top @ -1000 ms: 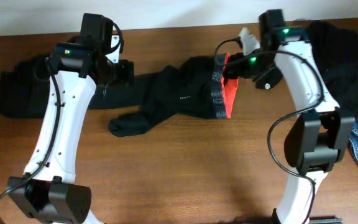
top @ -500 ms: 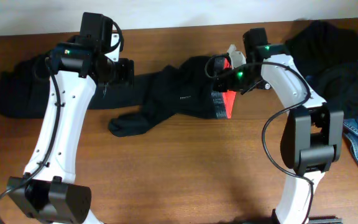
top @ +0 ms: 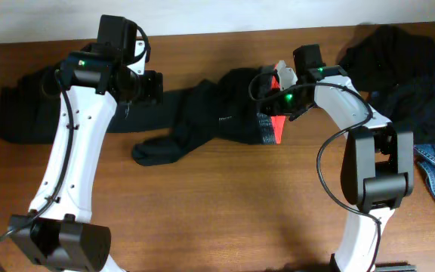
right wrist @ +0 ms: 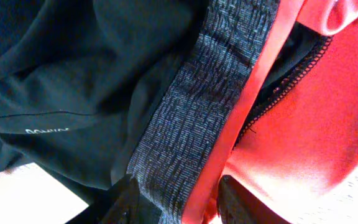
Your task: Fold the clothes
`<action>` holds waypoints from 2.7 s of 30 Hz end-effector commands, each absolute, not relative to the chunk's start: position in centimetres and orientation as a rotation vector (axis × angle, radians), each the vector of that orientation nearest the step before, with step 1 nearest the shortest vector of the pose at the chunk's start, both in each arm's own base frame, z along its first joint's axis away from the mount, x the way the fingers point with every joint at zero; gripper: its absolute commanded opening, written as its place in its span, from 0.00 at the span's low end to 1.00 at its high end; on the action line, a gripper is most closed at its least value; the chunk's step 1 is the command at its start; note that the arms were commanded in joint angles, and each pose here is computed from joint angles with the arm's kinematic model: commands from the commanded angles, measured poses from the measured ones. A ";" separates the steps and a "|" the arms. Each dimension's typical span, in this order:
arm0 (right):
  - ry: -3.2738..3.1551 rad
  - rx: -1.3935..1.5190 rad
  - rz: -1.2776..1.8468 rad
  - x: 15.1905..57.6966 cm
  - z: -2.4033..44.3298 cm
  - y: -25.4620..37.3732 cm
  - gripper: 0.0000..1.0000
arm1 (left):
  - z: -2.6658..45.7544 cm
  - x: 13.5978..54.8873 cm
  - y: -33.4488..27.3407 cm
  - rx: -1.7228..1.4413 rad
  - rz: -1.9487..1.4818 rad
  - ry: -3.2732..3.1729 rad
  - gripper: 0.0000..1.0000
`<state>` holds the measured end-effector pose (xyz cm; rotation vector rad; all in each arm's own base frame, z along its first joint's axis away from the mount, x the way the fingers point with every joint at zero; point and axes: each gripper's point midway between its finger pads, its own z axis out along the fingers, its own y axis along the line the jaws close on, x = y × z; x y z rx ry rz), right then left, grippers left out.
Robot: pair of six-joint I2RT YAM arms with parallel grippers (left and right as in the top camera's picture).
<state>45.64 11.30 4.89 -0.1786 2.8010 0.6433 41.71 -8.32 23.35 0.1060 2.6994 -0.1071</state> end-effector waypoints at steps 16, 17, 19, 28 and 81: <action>2.631 -0.228 0.609 48.3 15.0 10.8 0.04 | 24.0 42.4 -8.0 0.115 -0.092 2.660 0.69; 2.594 -0.253 0.598 48.5 17.2 10.8 0.04 | 24.0 42.4 -8.0 0.115 -0.093 2.656 0.69; 2.532 -0.279 0.581 48.6 21.1 10.8 0.04 | 24.0 42.5 -8.0 0.115 -0.094 2.654 0.69; 2.366 -0.338 0.535 47.9 31.6 10.7 0.04 | 24.0 42.3 -8.7 0.130 -0.147 2.661 0.69; 2.048 -0.277 0.346 41.3 46.1 8.1 0.04 | 12.9 42.5 -15.7 0.689 -0.291 2.814 0.56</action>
